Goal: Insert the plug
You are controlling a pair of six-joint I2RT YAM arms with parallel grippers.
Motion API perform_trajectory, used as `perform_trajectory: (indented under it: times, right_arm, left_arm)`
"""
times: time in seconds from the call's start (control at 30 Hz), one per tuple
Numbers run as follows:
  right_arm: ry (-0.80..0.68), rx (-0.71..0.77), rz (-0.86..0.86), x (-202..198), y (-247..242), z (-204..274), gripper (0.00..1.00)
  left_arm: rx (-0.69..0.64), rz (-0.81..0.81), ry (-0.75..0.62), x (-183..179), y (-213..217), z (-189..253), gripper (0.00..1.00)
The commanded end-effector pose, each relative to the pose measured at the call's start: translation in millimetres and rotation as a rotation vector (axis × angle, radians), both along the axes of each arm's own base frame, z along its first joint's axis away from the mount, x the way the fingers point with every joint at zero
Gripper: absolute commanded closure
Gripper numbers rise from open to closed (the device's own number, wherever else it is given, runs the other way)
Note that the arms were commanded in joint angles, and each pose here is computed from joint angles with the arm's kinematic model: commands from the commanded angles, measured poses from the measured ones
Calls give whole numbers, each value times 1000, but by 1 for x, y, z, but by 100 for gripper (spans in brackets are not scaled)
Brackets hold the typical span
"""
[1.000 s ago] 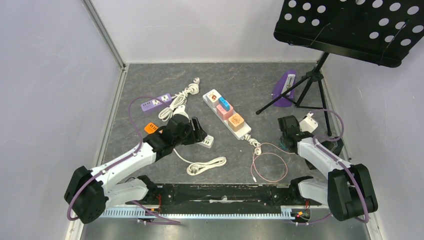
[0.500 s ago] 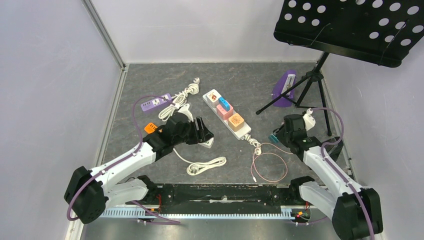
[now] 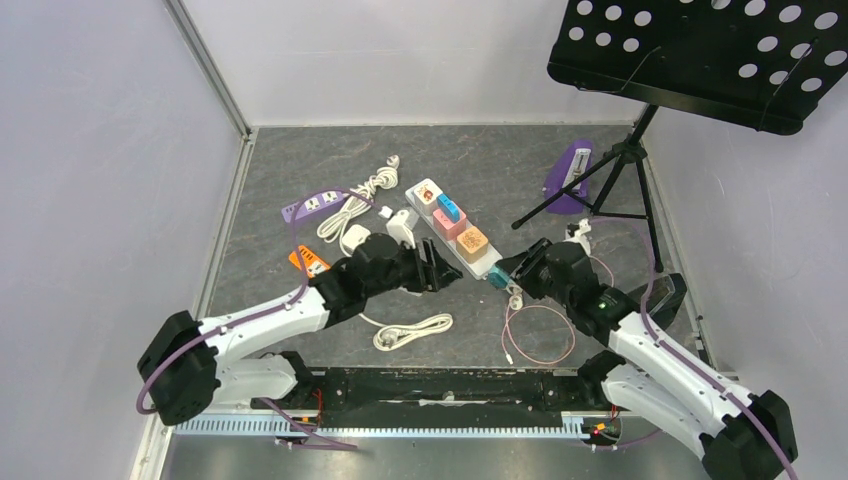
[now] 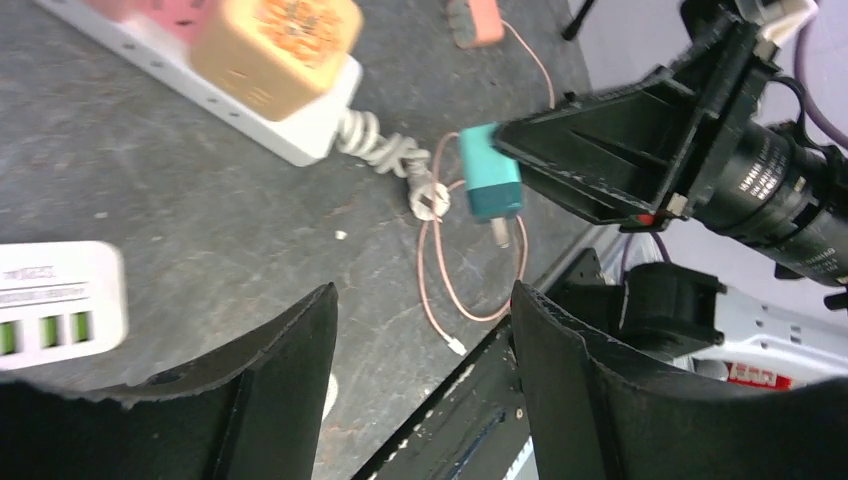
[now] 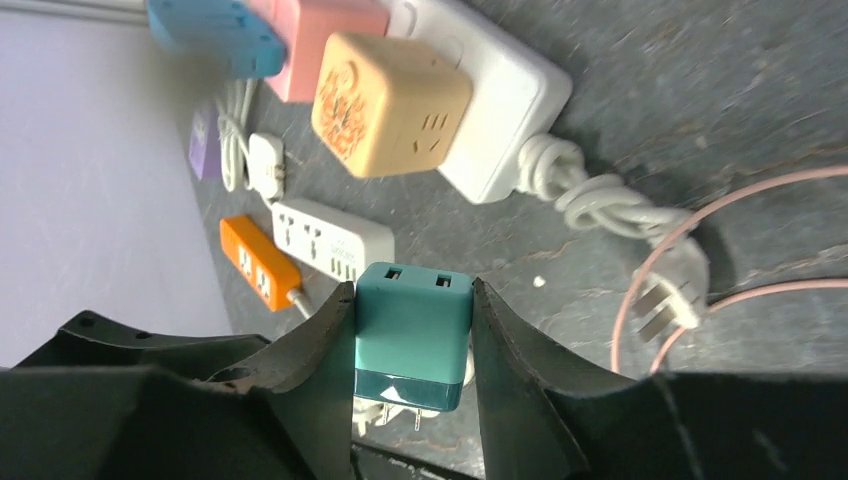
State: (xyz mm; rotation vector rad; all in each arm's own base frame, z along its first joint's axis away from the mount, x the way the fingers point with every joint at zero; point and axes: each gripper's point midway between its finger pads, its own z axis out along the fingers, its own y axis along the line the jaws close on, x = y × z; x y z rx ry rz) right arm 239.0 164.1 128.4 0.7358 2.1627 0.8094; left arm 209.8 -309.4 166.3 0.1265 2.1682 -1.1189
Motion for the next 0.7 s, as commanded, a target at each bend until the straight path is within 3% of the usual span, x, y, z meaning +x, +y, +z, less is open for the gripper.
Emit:
perform_trajectory:
  times: [0.0, 0.23, 0.67]
  right_arm:
    - [-66, 137, -23, 6, 22, 39, 87]
    - [-96, 199, 7, 2, 38, 59, 87]
    - [-119, 226, 31, 1, 44, 71, 87]
  left_arm:
    - [-90, 42, -151, 9, -27, 35, 30]
    - [-100, 90, -219, 9, -46, 37, 28]
    - [-138, 58, -158, 6, -74, 30, 30]
